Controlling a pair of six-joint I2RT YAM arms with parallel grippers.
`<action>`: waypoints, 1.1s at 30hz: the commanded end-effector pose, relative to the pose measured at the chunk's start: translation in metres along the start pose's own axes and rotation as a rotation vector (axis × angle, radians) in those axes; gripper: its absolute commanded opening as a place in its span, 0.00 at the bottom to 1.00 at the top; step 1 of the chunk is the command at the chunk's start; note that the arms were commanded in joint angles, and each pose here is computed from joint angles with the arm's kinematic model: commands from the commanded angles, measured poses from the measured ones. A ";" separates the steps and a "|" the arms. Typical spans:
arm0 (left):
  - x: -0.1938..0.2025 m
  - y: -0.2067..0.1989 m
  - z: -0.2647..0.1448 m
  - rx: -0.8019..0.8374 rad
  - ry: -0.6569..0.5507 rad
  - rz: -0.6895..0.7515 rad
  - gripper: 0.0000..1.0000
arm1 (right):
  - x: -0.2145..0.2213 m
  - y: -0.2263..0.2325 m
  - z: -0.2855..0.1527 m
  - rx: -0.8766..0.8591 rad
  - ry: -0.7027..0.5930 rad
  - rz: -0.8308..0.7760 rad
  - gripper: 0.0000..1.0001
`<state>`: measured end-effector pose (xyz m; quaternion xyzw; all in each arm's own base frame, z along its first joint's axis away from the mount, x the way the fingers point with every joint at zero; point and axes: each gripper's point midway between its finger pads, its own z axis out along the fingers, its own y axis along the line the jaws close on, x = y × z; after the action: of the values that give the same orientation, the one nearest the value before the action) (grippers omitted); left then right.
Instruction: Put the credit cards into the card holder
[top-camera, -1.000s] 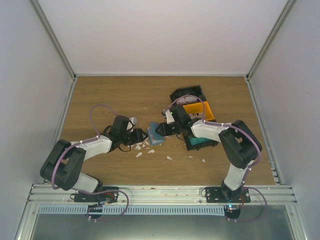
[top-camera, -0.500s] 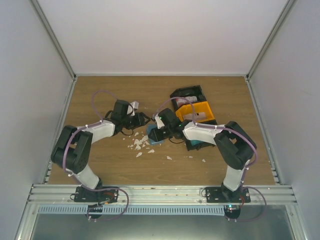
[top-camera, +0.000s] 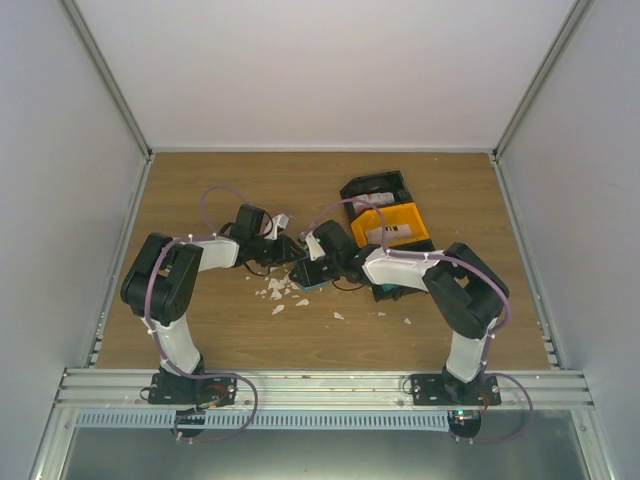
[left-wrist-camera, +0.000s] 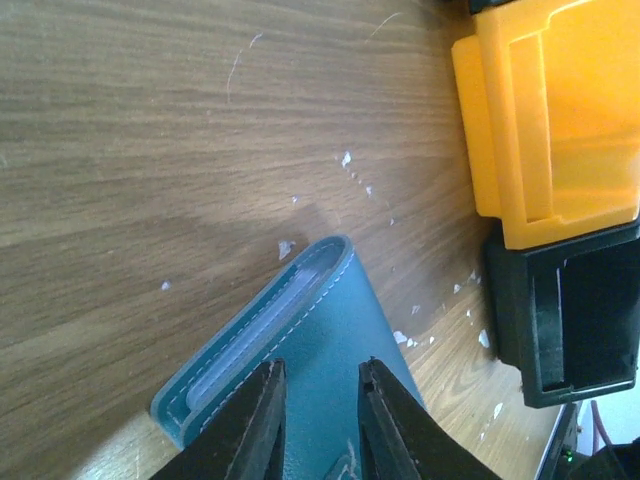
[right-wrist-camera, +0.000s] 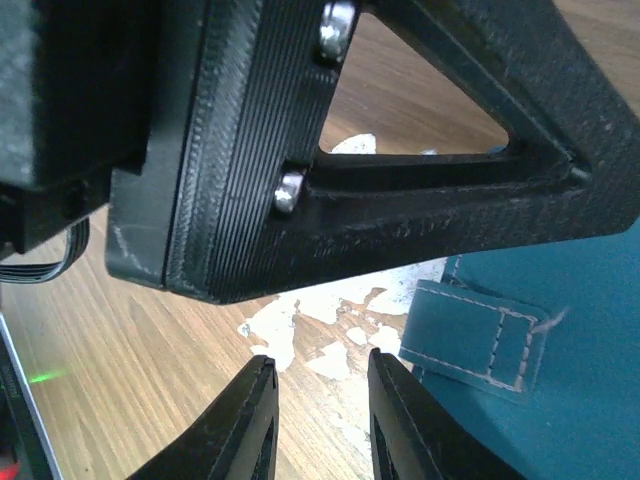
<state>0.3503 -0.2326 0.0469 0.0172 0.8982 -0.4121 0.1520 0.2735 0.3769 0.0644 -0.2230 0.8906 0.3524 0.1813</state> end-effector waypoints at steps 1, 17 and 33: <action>0.017 0.013 -0.002 -0.019 0.019 -0.039 0.24 | 0.009 0.002 0.012 -0.032 0.008 0.050 0.27; 0.047 0.010 -0.019 -0.007 0.032 -0.054 0.28 | 0.042 -0.055 -0.016 0.281 0.041 0.132 0.28; -0.044 0.008 -0.039 -0.237 -0.189 0.046 0.51 | -0.004 -0.094 -0.034 0.470 -0.120 0.105 0.31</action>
<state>0.3570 -0.2028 0.0804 -0.0209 0.9117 -0.3454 0.2215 0.2953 0.2981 0.0274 -0.1139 0.9523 0.1797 0.2187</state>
